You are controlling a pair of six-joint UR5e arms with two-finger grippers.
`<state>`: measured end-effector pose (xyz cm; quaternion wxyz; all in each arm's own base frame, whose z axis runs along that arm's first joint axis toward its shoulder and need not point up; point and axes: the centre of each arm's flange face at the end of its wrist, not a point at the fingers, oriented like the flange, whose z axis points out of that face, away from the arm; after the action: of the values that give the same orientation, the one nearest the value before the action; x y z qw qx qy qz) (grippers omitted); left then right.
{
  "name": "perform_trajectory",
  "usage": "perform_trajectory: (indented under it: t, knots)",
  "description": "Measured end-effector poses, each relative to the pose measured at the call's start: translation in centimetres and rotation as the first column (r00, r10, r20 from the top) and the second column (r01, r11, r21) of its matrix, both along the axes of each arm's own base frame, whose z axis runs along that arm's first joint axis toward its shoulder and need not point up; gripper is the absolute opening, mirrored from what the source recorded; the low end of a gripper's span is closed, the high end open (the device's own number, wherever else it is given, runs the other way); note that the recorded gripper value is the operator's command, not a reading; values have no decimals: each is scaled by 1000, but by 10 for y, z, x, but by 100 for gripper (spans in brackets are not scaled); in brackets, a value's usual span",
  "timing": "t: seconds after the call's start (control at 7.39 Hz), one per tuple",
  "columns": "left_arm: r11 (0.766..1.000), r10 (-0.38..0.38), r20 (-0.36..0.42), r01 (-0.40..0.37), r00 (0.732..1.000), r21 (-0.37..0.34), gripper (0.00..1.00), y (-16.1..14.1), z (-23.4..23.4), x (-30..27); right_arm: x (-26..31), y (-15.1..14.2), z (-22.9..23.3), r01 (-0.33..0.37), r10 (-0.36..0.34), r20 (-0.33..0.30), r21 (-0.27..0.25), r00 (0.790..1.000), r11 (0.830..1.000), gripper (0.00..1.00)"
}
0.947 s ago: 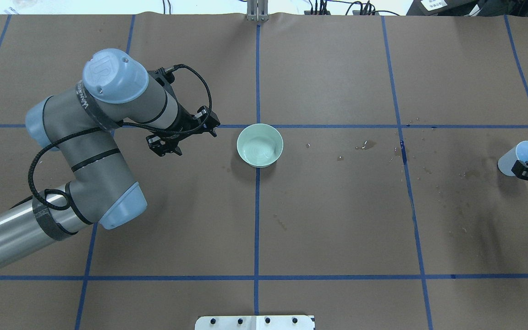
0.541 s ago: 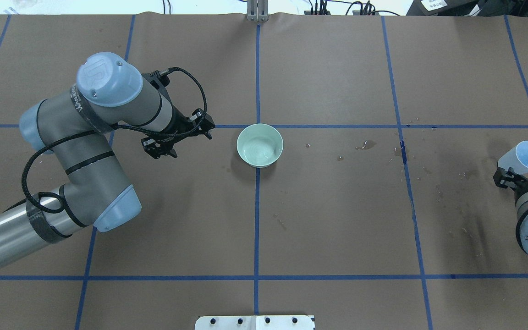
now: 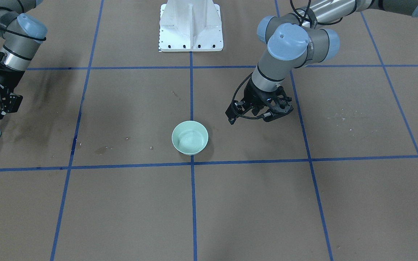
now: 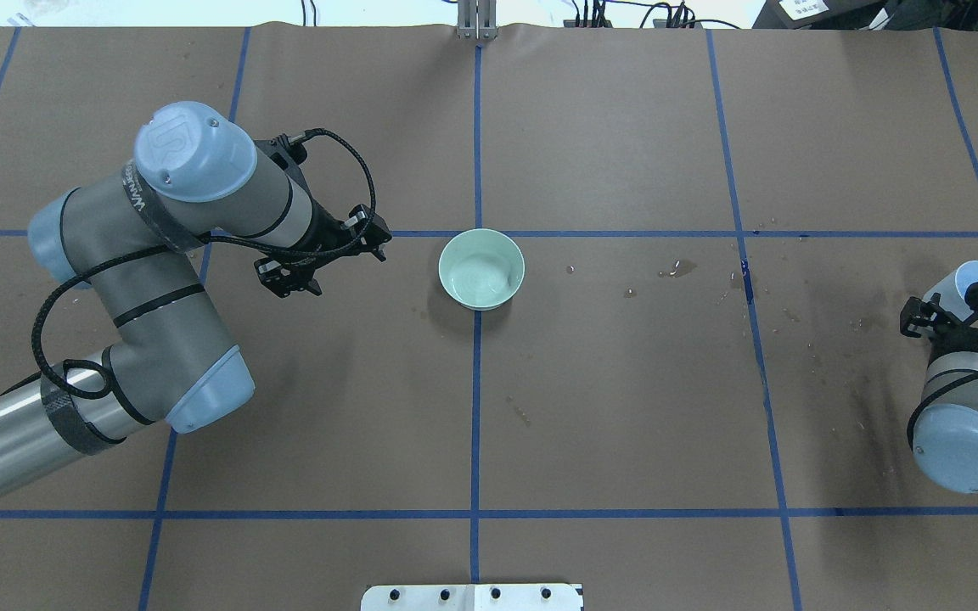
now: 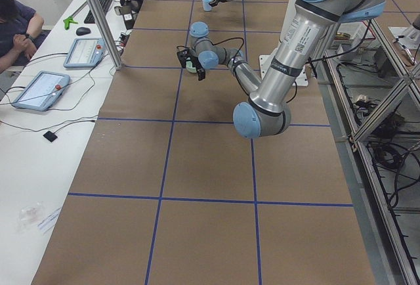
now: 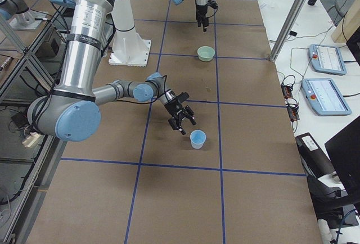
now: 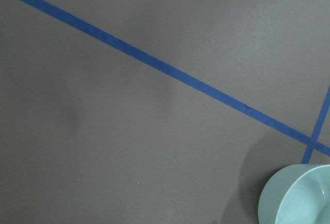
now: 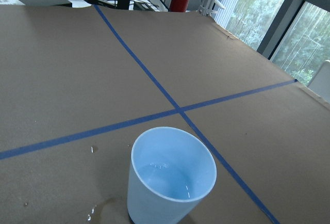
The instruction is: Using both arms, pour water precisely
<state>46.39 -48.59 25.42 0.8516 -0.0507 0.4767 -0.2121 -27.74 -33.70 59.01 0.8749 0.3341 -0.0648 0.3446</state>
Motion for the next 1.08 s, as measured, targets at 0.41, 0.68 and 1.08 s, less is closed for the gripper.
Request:
perform_trajectory:
  t: [0.41,0.68,1.08]
  knots:
    - [1000,0,1,0,1000,-1,100,0,1,0,-19,-11,18,-28,30,-36,49,999,998,97]
    - [1000,1,1,-1,1000,-1,100,0,1,0,-26,-15,24,-43,46,-39,61,998,997,97]
    - [1000,1,4,-1,1000,-2,100,-1,3,1,-25,-15,37,-75,77,-35,61,996,995,97]
